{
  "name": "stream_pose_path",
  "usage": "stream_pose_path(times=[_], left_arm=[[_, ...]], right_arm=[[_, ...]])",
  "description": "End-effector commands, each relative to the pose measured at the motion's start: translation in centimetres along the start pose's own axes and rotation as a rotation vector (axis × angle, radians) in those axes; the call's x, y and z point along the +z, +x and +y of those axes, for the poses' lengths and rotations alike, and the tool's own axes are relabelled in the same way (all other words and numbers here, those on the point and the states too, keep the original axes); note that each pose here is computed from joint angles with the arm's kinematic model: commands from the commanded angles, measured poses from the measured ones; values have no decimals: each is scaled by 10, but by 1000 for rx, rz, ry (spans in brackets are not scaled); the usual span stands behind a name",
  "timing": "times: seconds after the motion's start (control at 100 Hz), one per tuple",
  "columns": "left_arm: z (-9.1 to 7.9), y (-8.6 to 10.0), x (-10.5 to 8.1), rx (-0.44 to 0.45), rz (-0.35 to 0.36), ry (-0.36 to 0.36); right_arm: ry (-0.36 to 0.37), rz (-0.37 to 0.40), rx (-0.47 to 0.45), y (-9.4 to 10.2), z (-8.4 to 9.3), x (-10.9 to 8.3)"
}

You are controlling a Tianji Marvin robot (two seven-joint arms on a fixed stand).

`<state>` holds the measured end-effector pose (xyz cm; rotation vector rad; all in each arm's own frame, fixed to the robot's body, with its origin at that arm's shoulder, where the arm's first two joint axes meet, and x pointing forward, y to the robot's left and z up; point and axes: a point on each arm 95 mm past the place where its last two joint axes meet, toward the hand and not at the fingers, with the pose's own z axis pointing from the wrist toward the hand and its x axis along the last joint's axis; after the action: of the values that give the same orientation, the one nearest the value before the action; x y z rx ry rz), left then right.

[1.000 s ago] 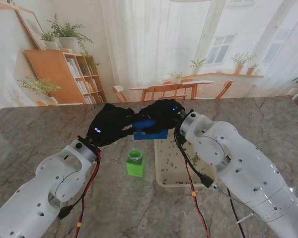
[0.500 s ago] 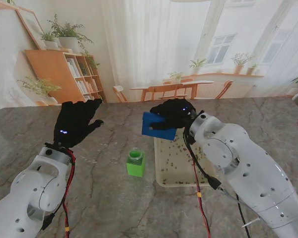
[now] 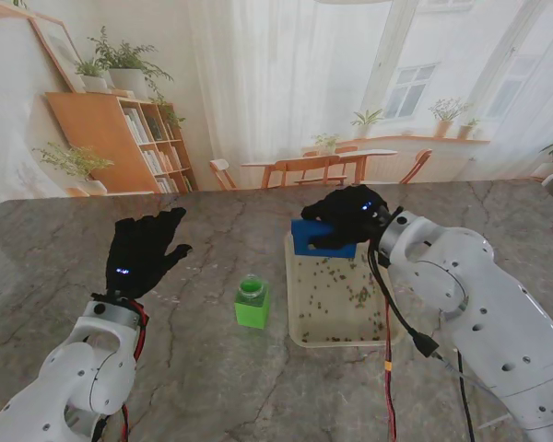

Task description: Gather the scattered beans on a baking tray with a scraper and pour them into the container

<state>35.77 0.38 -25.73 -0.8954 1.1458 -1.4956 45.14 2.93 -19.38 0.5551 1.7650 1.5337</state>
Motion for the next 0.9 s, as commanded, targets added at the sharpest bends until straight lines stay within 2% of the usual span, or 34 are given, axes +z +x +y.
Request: stream_pose_path(times=[0.0,0.4,0.58,0.89], left_arm=[[11,4,-6,-18,-14,-25],[28,9,-11,-77,-53,-31],[31,8,-13,-94,-57,-28],[31,9,-15,-108,-54,-19]], right_arm=[[51,-23,13,-7,-18,-5],[281,-48,29,-21,-68,-5],[320,-55,21,-27,-84,-2],[326,-70,6,-32,-105,12]])
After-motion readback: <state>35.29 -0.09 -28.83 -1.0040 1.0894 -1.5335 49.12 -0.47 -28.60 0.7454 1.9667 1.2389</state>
